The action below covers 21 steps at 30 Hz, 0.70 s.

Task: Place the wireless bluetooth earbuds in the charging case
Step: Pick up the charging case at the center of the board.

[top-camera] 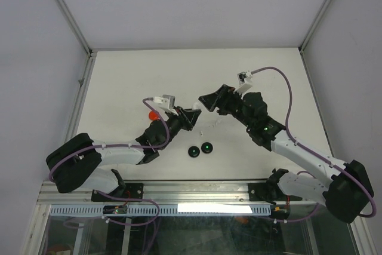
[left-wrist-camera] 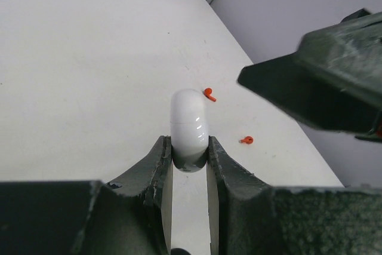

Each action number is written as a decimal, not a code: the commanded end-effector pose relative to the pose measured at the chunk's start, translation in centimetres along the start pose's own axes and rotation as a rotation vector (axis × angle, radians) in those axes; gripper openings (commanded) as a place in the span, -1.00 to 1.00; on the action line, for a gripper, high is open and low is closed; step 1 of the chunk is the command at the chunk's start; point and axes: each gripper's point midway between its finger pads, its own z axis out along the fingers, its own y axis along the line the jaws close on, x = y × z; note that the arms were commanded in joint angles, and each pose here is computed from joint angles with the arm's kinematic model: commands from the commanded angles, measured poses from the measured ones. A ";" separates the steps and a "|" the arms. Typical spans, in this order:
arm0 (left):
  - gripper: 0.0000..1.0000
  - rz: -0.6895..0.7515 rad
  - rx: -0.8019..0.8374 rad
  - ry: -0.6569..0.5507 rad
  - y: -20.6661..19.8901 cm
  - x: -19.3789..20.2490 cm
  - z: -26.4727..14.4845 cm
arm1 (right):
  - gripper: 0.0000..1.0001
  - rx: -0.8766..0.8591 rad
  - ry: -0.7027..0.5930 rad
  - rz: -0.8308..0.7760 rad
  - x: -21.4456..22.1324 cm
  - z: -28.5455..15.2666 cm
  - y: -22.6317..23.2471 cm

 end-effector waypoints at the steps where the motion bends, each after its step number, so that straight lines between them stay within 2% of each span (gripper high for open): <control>1: -1.00 -0.043 0.187 -0.100 -2.6 -3.8 -1.2 | 0.44 -0.209 -0.030 -0.214 -3.2 -1.5 3.6; 8: -1.00 -0.035 0.410 -0.067 -3.9 -5.1 -3.6 | 0.42 -0.348 0.121 -0.431 -2.5 -3.4 3.8; 12: -1.00 -0.025 0.539 -0.046 -4.9 -5.8 -5.1 | 0.30 -0.484 0.191 -0.520 -1.2 -4.5 5.1; 21: -1.00 0.043 0.783 0.018 -8.4 -5.9 -8.0 | 0.10 -0.687 0.291 -0.602 0.6 -5.8 6.9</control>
